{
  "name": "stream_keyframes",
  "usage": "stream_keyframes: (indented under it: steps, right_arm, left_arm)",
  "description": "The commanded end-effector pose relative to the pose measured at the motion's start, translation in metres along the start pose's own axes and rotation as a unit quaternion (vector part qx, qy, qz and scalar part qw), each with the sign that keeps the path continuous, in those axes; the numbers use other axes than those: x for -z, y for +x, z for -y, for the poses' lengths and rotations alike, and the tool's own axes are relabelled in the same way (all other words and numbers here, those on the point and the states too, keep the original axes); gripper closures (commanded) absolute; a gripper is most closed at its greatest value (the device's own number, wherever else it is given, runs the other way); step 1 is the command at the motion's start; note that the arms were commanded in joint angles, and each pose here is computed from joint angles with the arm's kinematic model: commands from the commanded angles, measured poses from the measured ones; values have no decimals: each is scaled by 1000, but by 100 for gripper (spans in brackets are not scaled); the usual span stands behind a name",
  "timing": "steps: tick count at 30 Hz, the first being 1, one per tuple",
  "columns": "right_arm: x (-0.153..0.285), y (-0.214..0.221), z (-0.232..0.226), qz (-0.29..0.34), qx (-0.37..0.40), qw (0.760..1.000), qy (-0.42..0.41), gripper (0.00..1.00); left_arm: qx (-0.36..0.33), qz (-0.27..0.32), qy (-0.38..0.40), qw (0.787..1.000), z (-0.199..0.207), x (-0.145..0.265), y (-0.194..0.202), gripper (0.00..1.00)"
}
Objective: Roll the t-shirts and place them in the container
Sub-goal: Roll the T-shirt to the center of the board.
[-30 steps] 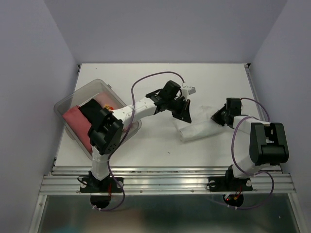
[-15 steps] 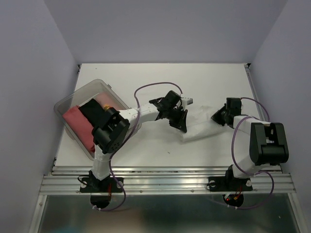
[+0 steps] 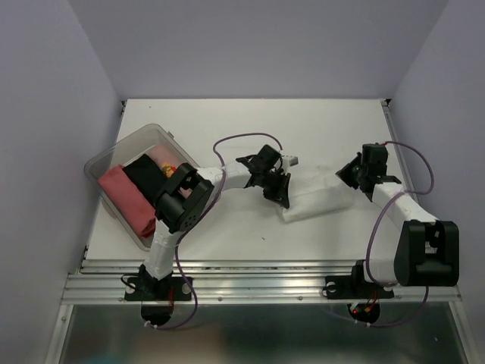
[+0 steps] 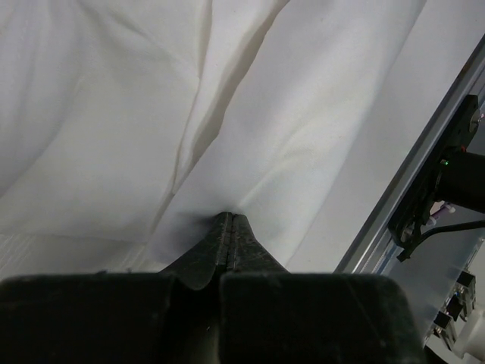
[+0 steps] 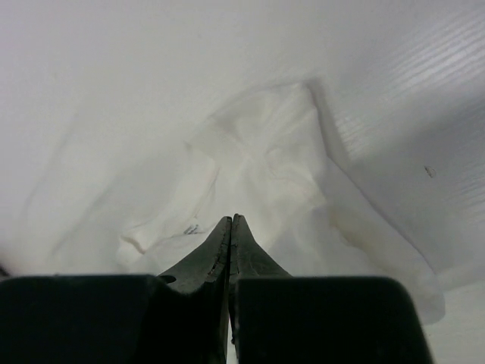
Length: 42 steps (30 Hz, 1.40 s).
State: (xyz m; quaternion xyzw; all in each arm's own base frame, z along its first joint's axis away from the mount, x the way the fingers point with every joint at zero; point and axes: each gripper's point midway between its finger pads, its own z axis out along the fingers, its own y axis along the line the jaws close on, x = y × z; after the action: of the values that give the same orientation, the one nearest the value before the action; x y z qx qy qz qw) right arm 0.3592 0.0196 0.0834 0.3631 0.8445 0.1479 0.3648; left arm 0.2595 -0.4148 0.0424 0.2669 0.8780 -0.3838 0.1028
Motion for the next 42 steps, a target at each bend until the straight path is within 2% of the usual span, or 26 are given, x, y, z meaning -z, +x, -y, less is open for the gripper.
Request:
stream_keyframes:
  steps: [1, 5, 8, 13, 20, 27, 30, 35, 39, 40, 42]
  right_arm:
    - [26, -14, -31, 2, 27, 998, -51, 99]
    - [36, 8, -28, -22, 28, 997, -63, 99]
    - [32, 26, -4, -28, 11, 999, -38, 99]
    - [1, 46, 34, -36, 9, 999, 22, 99]
    - [-30, 55, 43, -58, 37, 997, 35, 99]
    - [-34, 57, -2, -74, 86, 991, -73, 99]
    - [-34, 56, -13, -75, 101, 988, -91, 99]
    - [-26, 54, -42, -86, 130, 981, -114, 99]
    - [-7, 27, -52, -61, 123, 987, -82, 99]
    - [5, 13, -58, -36, 125, 988, -82, 99]
    - [21, 5, -66, -26, 133, 986, -95, 99]
  left_arm:
    - [-11, 8, -12, 1000, -12, -6, -6, 100]
    - [-9, 4, -9, 1000, -14, -7, -3, 100]
    - [-7, 0, -6, 1000, -15, -8, -2, 100]
    - [-1, -13, 0, 1000, -18, -11, 8, 100]
    - [12, -13, 12, 1000, -13, 1, 29, 100]
    - [23, -26, 29, 999, 12, 11, 71, 100]
    - [14, -19, 43, 999, 29, 13, 73, 100]
    - [10, -7, 65, 998, 59, 18, 66, 100]
    - [11, 16, 54, 998, 68, 32, 50, 100]
    - [9, 24, 50, 998, 70, 37, 44, 100]
    - [6, 35, 47, 998, 76, 50, 36, 100]
